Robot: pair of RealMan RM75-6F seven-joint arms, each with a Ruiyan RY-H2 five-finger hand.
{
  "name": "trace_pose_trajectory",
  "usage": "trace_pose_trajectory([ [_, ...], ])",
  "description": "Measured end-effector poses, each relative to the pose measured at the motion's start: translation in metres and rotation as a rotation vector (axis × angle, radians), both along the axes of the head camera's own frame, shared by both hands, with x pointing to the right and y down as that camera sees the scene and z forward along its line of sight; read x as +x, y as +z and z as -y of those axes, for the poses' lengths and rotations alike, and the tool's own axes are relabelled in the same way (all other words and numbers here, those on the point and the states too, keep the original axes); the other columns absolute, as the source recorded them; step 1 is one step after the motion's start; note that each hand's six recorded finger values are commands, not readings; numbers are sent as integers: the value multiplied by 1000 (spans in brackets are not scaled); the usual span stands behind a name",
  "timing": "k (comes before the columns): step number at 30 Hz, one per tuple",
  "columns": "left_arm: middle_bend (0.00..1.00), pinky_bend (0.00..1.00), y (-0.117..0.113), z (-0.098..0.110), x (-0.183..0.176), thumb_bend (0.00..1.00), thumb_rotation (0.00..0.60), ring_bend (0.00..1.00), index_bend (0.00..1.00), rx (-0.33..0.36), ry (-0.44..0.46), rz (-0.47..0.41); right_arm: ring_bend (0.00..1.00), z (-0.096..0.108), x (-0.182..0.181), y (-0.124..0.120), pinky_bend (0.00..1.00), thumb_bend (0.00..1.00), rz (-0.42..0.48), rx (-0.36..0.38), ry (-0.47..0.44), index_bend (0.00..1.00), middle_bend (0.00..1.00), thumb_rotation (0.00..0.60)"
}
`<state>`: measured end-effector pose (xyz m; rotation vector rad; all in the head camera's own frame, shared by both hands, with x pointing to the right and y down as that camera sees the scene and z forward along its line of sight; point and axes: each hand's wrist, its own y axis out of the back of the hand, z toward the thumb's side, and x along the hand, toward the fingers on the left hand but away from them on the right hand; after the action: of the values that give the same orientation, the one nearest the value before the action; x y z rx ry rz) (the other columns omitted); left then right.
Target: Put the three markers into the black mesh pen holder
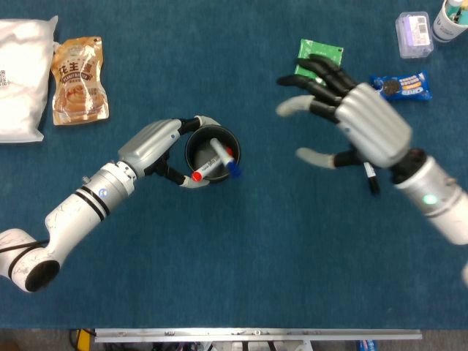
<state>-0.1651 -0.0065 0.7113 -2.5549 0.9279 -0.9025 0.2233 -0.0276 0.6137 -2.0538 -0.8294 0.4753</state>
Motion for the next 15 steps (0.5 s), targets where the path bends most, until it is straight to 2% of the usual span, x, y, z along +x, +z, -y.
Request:
trace_pose_trajectory([
  [8,348,209,1,-1,-2,175,600,273,243,11,11,10,58,-8,54,17,75,209,-230,62,-32,442,220,600],
  [15,348,209,1,-1,-5,175,600,272,243,15,10,16,58,-19,92,42,75,209,-437,119,-111,456,221,600],
])
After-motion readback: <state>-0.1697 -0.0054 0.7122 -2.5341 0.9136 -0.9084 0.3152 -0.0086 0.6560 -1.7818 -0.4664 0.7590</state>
